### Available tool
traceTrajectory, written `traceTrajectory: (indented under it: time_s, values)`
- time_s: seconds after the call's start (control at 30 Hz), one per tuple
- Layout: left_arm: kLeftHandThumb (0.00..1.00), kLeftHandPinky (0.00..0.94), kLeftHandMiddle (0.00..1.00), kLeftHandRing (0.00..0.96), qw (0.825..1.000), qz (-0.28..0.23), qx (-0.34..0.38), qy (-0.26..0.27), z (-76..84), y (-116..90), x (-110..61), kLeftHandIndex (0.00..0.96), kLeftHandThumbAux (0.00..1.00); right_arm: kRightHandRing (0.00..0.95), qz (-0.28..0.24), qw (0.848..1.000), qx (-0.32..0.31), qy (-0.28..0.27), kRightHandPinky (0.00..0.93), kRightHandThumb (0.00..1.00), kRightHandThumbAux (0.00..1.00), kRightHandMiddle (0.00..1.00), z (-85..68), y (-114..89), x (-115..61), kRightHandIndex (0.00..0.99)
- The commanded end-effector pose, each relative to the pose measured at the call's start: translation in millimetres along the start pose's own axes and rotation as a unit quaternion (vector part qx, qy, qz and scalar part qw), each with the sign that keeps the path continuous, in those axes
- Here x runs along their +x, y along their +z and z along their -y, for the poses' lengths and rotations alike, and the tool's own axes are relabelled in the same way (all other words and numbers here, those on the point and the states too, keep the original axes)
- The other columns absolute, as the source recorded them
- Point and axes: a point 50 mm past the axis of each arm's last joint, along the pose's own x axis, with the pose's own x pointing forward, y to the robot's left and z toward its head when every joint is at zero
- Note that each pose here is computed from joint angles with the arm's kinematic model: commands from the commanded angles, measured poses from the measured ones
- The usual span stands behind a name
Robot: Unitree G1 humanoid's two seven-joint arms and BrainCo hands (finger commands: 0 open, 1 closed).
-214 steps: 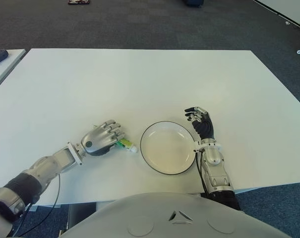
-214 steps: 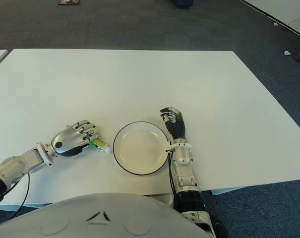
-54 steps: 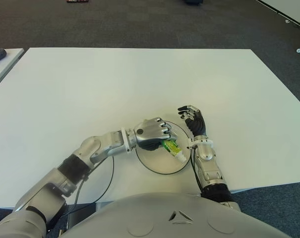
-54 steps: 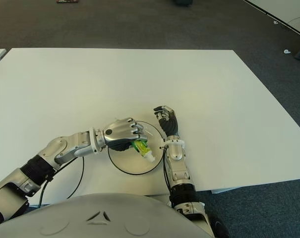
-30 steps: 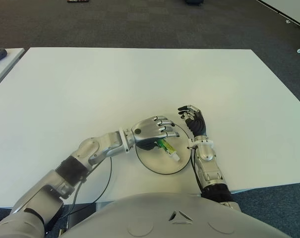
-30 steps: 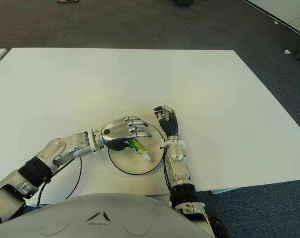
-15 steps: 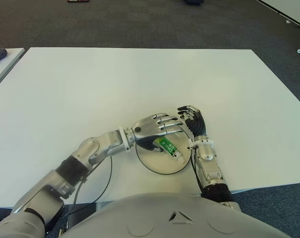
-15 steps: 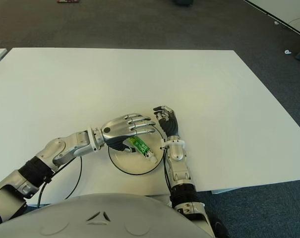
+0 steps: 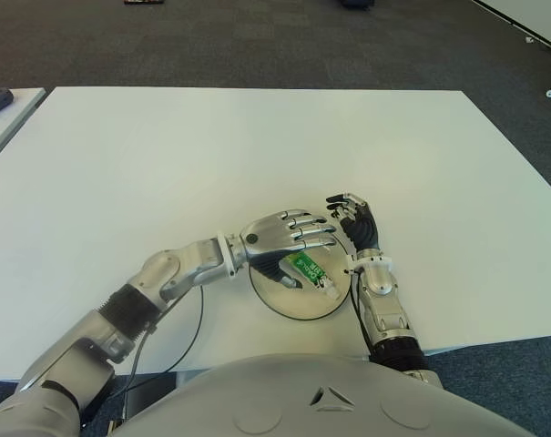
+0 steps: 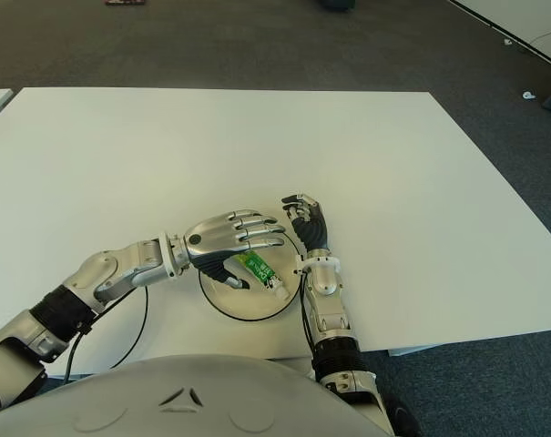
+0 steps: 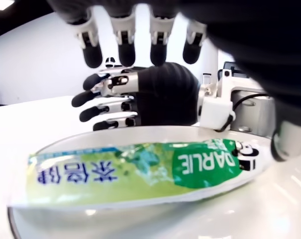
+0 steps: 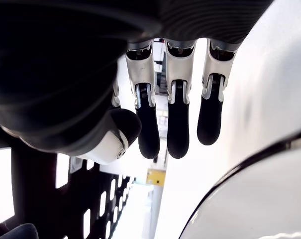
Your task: Put the toothpaste on the table into the plate.
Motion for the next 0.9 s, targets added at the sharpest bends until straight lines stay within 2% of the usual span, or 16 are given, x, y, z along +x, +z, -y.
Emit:
traceTrajectory:
  time_s: [0.03, 0.2, 0.37, 0.47, 0.57, 0.67, 0.73, 0.9]
  values:
    - [0.153, 0.0, 0.0, 0.0, 1.0, -0.007, 0.01, 0.01, -6.2, -4.3, -0.5, 0.0, 0.43, 0.385, -0.01, 1.0, 0.001, 0.0, 0.402, 0.706, 0.734, 0.393, 0.0, -3.9, -1.0, 0.413]
    - [0.157, 0.0, 0.0, 0.0, 0.995, -0.045, -0.04, 0.077, -11.0, -19.2, -2.9, 0.0, 0.435, 0.378, -0.021, 1.0, -0.009, -0.001, 0.392, 0.703, 0.734, 0.383, 0.8, -5.1, -1.4, 0.413]
    - [0.162, 0.004, 0.0, 0.0, 0.988, -0.074, -0.077, 0.111, -16.6, -35.4, -5.9, 0.0, 0.461, 0.369, -0.025, 1.0, -0.009, -0.002, 0.377, 0.702, 0.734, 0.366, 1.3, -5.0, -2.2, 0.412]
    - [0.176, 0.076, 0.0, 0.0, 0.967, -0.131, -0.154, 0.156, -20.9, -50.5, -13.8, 0.0, 0.509, 0.365, -0.014, 1.0, 0.002, -0.005, 0.365, 0.702, 0.734, 0.365, 0.3, -3.4, -3.0, 0.412]
    - [0.182, 0.142, 0.0, 0.016, 0.948, -0.167, -0.202, 0.18, -23.1, -55.7, -18.1, 0.0, 0.554, 0.367, -0.01, 1.0, 0.005, -0.006, 0.37, 0.703, 0.734, 0.374, 0.3, -2.9, -3.0, 0.412]
    - [0.183, 0.184, 0.013, 0.05, 0.922, -0.208, -0.247, 0.215, -27.1, -61.1, -25.8, 0.0, 0.599, 0.37, -0.011, 1.0, 0.004, -0.007, 0.377, 0.704, 0.733, 0.386, 0.2, -2.9, -2.6, 0.413]
    - [0.184, 0.241, 0.069, 0.113, 0.902, -0.235, -0.269, 0.243, -29.2, -63.8, -32.7, 0.027, 0.65, 0.373, -0.012, 1.0, 0.002, -0.007, 0.383, 0.706, 0.734, 0.395, 0.4, -2.9, -2.0, 0.414]
    - [0.167, 0.336, 0.239, 0.259, 0.854, -0.293, -0.311, 0.297, -24.2, -70.2, -49.3, 0.183, 0.756, 0.382, -0.014, 1.0, -0.001, -0.005, 0.396, 0.708, 0.733, 0.405, 0.4, -2.1, -0.9, 0.415]
